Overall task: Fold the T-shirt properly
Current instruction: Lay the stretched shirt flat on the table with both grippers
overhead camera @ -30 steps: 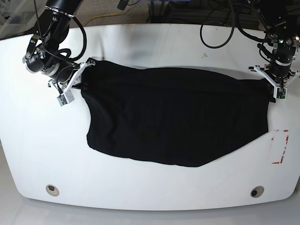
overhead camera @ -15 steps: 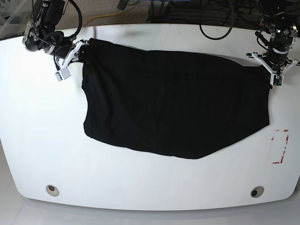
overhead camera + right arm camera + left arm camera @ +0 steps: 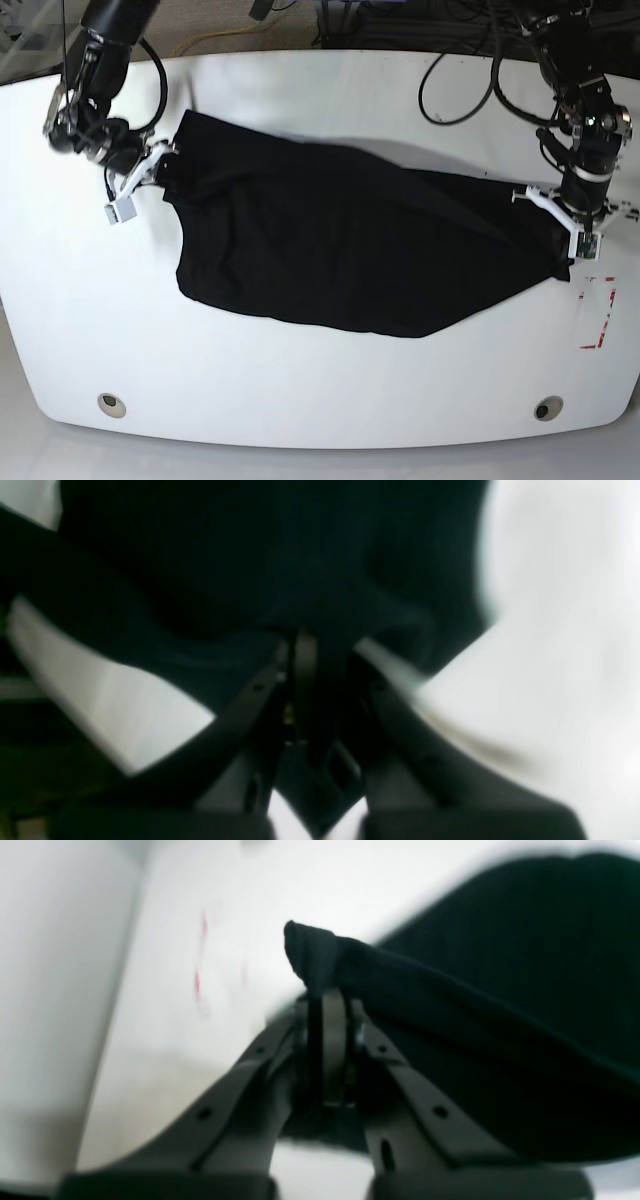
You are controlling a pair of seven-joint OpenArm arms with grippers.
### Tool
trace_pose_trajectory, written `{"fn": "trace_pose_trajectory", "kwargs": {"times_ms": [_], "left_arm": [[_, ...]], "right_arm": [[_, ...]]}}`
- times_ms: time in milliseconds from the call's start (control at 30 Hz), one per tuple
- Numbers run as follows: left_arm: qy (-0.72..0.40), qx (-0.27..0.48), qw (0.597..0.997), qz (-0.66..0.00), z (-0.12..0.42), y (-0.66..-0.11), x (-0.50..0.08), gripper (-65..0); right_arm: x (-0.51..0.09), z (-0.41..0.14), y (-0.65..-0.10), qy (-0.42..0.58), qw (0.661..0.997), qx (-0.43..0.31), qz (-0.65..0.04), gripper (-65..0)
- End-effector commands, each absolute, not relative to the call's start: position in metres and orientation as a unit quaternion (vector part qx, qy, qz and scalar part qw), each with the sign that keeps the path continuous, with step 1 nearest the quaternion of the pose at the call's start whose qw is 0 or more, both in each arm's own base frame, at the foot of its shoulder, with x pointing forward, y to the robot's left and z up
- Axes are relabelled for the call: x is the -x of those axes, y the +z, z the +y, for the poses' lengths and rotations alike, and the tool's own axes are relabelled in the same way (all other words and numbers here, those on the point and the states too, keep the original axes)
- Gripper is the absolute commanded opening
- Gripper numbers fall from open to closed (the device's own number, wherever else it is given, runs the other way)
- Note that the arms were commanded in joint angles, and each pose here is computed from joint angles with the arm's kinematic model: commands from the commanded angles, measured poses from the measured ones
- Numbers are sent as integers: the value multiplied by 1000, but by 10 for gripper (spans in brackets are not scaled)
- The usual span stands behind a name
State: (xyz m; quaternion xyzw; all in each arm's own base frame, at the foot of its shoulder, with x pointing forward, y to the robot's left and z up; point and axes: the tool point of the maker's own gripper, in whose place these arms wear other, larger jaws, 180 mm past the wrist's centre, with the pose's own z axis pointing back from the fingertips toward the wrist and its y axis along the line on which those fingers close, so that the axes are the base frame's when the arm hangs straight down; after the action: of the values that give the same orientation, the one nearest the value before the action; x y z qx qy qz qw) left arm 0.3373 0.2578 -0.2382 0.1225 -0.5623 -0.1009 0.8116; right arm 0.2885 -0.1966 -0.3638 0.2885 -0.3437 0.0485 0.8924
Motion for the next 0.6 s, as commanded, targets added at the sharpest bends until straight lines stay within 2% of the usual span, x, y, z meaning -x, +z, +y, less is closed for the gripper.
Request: {"fn": "trace_pose_trajectory", "kwargs": {"times_ms": [0, 200, 367, 567], "left_arm": [[-100, -128, 781, -603, 257, -205, -354, -650], [-69, -142, 756, -635, 271, -143, -397, -650], [-56, -152, 731, -663, 288, -102, -421, -650], [0, -151, 686, -712, 310, -35, -443, -650]], "right_arm": [[-322, -209, -325, 69, 871, -272, -404, -650], [-395, -204, -252, 133, 841, -230, -471, -650], [-451, -194, -215, 184, 841, -191, -471, -650], [-508, -189, -137, 215, 825, -155, -499, -650]]}}
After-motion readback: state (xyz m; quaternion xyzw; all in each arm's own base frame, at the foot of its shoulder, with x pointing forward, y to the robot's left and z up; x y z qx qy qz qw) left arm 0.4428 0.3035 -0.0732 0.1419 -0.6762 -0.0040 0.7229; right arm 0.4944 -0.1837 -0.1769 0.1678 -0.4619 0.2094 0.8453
